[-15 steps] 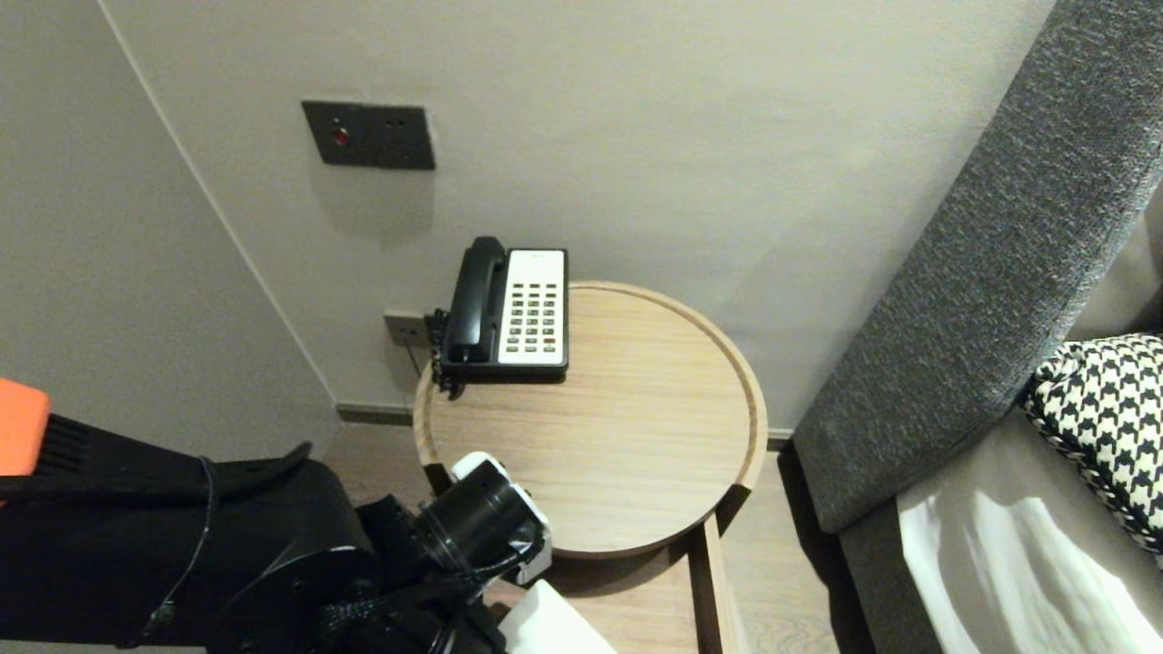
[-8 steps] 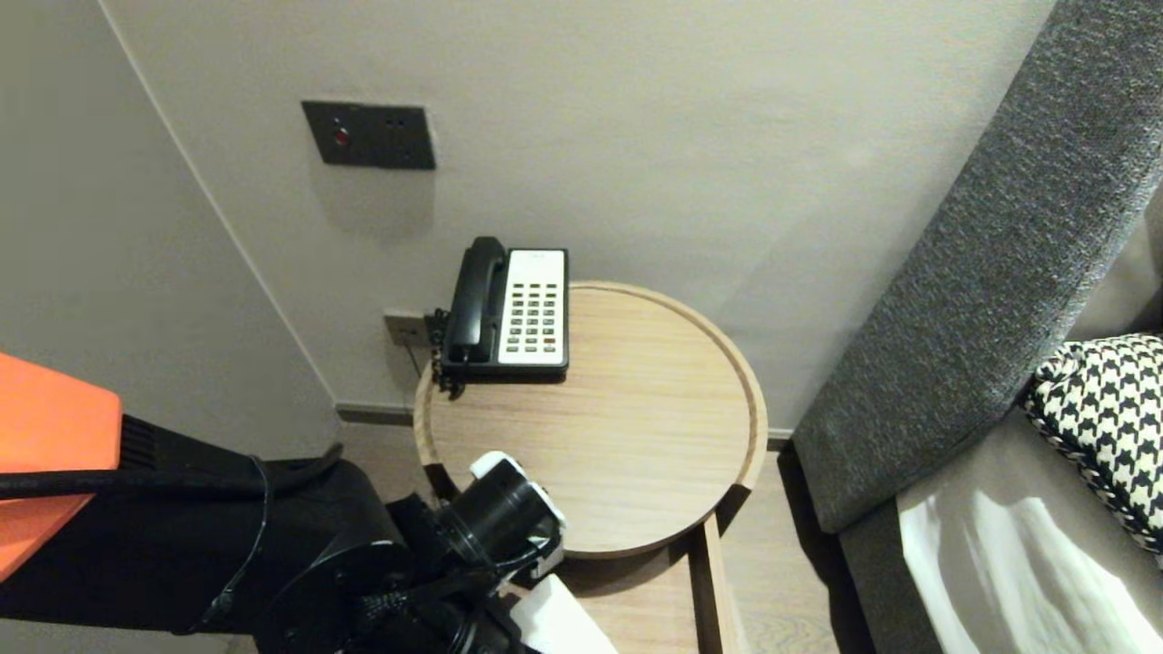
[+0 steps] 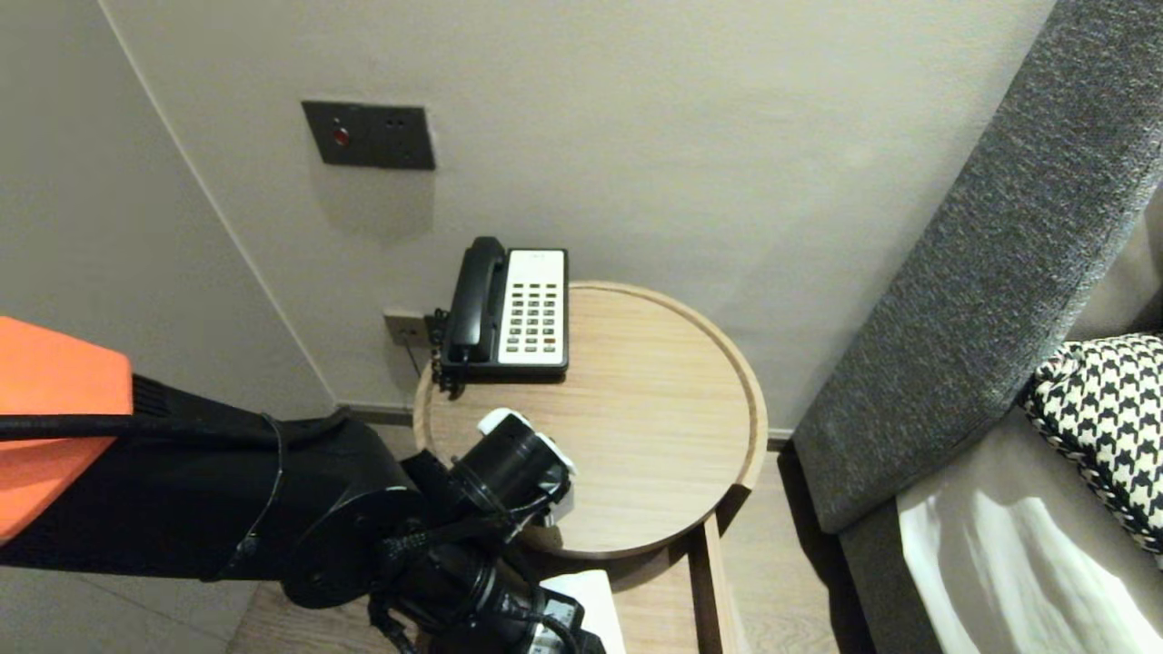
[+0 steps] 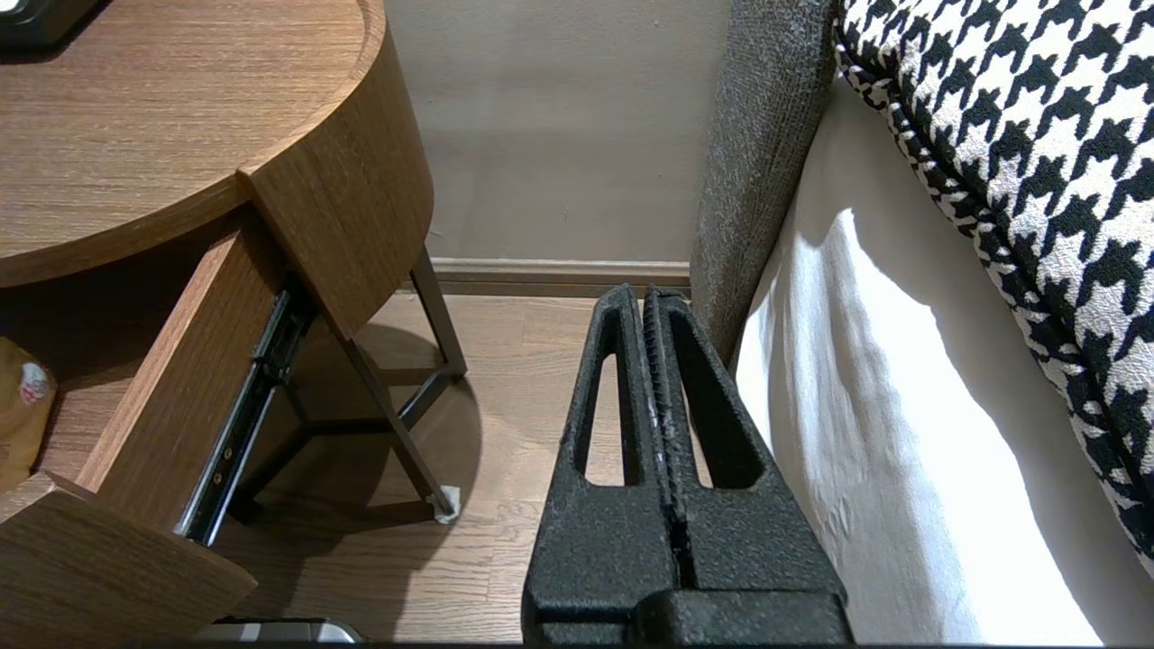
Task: Take the tissue out of the drawer one by one and place them on the table
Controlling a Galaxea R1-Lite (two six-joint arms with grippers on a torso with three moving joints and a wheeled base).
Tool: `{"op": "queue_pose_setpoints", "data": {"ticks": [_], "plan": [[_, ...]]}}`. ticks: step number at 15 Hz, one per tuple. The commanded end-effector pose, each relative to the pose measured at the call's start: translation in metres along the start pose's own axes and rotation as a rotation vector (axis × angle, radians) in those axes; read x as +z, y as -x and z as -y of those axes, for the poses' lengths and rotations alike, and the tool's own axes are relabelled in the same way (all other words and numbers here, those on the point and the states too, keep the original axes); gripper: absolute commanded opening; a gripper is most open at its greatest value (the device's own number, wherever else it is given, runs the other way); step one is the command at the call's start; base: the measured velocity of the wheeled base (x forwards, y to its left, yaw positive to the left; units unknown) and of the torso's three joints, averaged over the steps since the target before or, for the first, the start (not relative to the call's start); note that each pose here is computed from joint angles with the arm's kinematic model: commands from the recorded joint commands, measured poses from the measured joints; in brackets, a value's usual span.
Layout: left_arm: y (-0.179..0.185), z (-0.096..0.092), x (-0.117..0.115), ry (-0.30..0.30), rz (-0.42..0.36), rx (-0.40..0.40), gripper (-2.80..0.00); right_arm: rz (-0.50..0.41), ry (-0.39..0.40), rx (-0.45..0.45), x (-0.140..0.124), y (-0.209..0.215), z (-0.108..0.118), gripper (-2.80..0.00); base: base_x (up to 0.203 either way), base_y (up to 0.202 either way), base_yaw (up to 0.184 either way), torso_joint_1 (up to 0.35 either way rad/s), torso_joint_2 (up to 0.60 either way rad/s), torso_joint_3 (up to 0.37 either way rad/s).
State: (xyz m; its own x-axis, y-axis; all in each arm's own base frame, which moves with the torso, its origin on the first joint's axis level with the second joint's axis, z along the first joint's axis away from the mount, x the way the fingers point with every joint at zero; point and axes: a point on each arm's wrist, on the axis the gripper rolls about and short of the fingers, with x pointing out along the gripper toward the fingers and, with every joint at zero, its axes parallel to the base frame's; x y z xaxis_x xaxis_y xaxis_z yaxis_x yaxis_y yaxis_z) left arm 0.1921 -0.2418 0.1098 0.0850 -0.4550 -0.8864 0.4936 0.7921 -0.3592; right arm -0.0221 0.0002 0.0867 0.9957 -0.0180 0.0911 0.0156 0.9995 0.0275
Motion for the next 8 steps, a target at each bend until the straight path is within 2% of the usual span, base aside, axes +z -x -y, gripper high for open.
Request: {"op": "queue_pose_setpoints", "data": {"ticks": [1,8], "plan": [[-0.009,0.0,0.006,0.007,-0.01,0.003,0.0,-0.041,0.0,-0.001,-0.011,-0.002,0.0,-2.8,0.0,0.0,0.0,0.0,0.0,0.0],[-0.016,0.004,0.017,0.0,-0.001,0.001,0.0,-0.041,0.0,-0.001,-0.011,-0.002,0.0,-2.8,0.0,0.0,0.0,0.0,0.0,0.0]]}}
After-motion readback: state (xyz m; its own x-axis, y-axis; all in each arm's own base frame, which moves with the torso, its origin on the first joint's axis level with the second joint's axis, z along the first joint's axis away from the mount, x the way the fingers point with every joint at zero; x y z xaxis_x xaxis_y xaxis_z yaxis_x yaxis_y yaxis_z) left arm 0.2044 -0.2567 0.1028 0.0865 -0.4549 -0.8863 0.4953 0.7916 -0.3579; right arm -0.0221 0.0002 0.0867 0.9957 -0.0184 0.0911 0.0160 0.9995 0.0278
